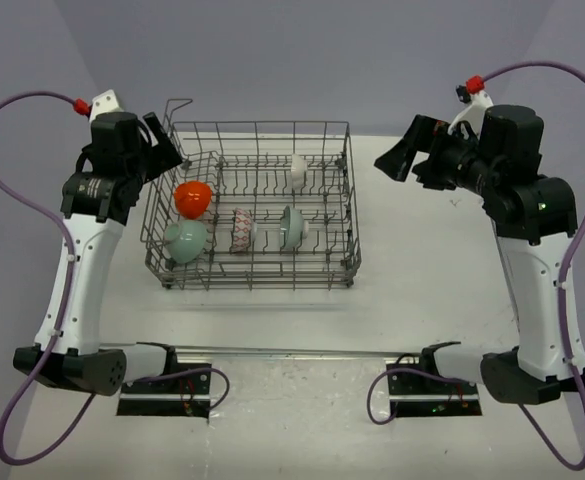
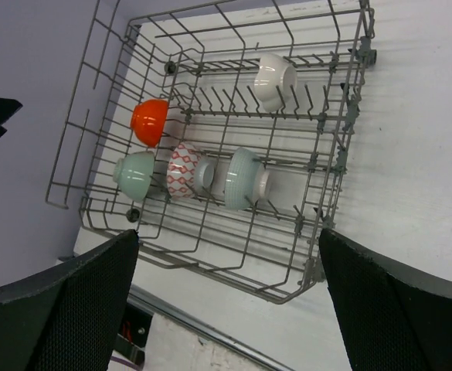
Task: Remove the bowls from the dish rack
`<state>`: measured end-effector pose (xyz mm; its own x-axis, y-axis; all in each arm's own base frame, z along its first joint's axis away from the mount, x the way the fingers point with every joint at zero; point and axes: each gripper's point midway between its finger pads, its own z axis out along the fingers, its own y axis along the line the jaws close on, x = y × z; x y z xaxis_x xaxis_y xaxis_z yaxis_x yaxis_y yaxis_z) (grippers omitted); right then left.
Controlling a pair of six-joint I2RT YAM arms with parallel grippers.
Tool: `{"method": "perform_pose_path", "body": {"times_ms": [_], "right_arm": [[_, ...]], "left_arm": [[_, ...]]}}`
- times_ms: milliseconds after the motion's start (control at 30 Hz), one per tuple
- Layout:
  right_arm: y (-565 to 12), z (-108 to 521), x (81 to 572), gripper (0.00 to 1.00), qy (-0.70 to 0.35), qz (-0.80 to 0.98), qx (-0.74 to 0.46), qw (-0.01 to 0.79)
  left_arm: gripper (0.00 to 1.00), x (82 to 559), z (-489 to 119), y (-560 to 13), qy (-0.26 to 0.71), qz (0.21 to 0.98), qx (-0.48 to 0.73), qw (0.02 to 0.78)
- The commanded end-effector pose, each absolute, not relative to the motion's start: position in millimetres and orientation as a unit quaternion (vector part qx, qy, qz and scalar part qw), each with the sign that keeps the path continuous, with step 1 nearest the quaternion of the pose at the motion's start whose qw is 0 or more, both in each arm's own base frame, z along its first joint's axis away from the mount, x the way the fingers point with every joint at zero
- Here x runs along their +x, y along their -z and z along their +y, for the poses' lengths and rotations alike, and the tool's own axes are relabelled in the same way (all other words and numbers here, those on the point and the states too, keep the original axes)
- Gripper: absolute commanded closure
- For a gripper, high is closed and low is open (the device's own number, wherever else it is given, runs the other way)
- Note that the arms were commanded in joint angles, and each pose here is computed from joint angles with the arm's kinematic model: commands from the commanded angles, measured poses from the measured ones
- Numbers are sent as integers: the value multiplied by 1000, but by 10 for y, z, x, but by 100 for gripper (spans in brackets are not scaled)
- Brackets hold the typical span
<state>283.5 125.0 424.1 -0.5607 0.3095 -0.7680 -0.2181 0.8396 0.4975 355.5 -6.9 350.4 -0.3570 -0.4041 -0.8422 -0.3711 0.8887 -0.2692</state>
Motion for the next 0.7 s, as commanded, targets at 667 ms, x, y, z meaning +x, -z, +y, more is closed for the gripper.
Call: {"method": "perform_pose_path", "body": {"times_ms": [667], "right_arm": [[-3861,2630,3386,1,-221,896,9,386]], "left_arm": [[0,3409,-19,-3446,-10,849,-249,465]]}}
